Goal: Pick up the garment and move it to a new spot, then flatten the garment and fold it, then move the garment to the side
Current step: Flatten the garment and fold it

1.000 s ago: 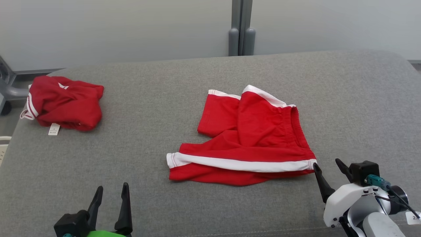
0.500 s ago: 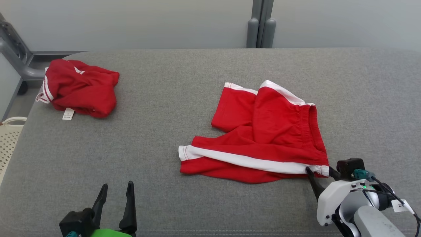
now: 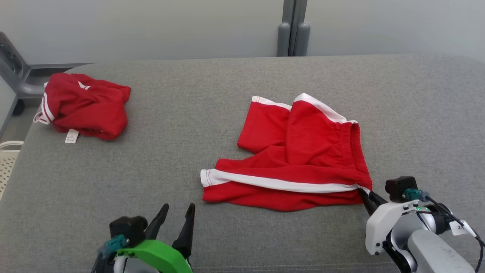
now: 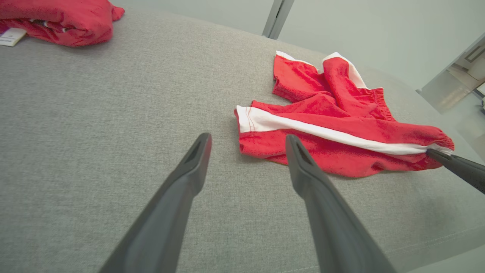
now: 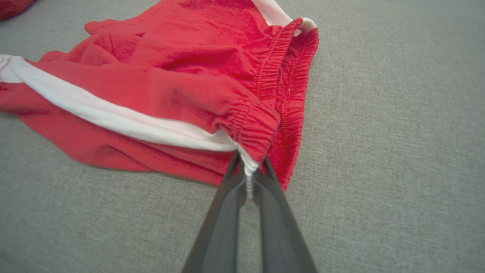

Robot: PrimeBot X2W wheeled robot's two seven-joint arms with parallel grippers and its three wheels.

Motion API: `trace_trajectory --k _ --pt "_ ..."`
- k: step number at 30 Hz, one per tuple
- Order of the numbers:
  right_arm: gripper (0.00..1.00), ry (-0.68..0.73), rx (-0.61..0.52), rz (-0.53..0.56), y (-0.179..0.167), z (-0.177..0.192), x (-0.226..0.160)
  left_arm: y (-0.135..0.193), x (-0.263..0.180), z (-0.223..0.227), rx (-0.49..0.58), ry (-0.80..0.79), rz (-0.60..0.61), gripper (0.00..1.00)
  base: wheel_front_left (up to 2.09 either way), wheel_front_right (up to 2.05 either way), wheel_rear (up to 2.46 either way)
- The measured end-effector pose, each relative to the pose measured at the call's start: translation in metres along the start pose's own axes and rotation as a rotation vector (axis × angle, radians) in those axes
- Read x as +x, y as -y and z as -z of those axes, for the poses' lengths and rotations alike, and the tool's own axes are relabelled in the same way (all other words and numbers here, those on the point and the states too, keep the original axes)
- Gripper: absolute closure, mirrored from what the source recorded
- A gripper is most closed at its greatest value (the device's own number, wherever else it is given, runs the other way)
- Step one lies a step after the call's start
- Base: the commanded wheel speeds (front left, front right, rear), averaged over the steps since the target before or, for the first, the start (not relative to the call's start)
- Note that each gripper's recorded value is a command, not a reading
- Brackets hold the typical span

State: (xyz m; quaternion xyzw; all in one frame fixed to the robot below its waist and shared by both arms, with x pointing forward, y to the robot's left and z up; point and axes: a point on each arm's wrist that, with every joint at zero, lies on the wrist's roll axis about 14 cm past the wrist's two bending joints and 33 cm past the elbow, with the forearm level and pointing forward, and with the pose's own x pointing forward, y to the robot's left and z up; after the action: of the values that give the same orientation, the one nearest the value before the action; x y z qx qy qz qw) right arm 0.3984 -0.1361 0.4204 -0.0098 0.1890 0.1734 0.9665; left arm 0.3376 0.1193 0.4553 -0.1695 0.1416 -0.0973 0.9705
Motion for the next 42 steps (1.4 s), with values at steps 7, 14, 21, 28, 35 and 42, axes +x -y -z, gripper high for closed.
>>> trace_trajectory --k 7,14,21,28,35,42 --pt "1.00 -0.002 -0.005 0.004 0.005 -0.001 0.001 0.020 0.035 0.015 -0.097 -0.125 0.074 0.00 0.00 0.00 0.00" --pt "1.00 -0.005 -0.003 0.003 0.008 0.000 0.006 0.016 0.068 0.029 -0.135 -0.238 0.057 0.00 0.00 0.00 0.00" --pt "1.00 -0.013 0.002 0.010 0.014 0.004 0.012 0.017 0.092 0.037 -0.166 -0.290 0.047 0.00 0.00 0.00 0.00" --pt "1.00 -0.017 0.009 0.019 0.019 0.007 0.016 0.012 0.106 0.042 -0.158 -0.310 0.022 0.00 0.00 0.00 0.00" --pt "1.00 -0.014 0.015 0.024 0.021 0.009 0.017 0.018 0.111 0.046 -0.155 -0.331 0.045 0.61 0.00 0.00 0.00" --pt "1.00 -0.009 0.018 0.022 0.020 0.009 0.019 0.020 0.111 0.052 -0.157 -0.354 0.052 1.00 0.00 0.00 0.00"
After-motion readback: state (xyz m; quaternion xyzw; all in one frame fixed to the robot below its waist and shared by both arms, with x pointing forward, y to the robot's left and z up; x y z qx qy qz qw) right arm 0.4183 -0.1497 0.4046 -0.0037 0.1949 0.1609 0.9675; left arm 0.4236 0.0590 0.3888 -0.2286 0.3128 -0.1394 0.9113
